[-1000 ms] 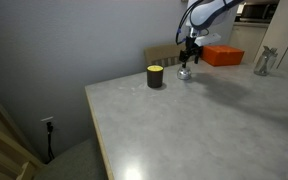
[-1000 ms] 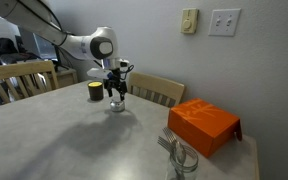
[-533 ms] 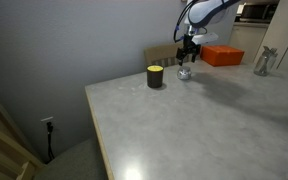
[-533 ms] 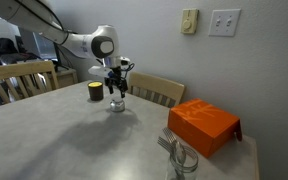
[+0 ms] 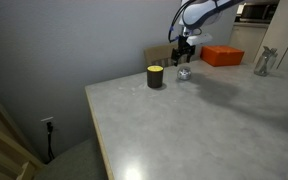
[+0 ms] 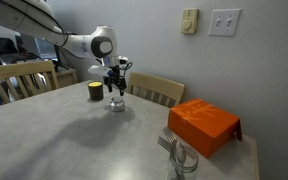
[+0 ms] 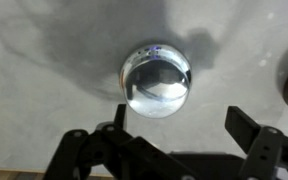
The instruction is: Put the lid on the table
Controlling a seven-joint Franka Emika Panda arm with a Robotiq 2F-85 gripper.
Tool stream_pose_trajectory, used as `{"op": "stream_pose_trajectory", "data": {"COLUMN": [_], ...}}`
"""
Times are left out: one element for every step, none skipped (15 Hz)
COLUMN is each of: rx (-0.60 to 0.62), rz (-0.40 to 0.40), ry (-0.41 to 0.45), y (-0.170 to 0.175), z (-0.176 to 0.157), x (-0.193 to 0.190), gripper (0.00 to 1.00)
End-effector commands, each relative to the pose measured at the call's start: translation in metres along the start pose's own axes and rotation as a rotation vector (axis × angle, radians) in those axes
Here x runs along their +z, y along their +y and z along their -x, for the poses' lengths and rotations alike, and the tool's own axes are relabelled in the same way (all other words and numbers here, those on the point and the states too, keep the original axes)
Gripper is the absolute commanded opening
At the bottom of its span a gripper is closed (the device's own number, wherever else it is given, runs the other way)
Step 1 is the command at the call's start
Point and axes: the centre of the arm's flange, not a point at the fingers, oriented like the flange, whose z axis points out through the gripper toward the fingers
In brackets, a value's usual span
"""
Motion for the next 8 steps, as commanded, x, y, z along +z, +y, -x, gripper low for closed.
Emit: {"op": "stream_pose_trajectory", "data": {"rx": [-0.019,-0.014,-0.006,0.004,0.014,0.024,0.031,0.036], "rz": [0.017,0.024,0.032,0.038,0.044,0.05,0.056,0.055], "ry": [-0.033,-0.037,-0.042,-0.044,-0.046,-0.046,-0.046,-0.046], "y": [-0.011,-0.009,-0.004,0.0,0.007,0.014,0.02,0.025], "z": [-0.017,-0.014,-0.01,-0.009,-0.006,-0.005,-0.003,-0.003], "x": [0.008,0.009,0.009,0.01,0.01,0.012,0.012,0.013], "gripper": [1.0,1.0,1.0,1.0,1.0,1.0,1.0,1.0]}}
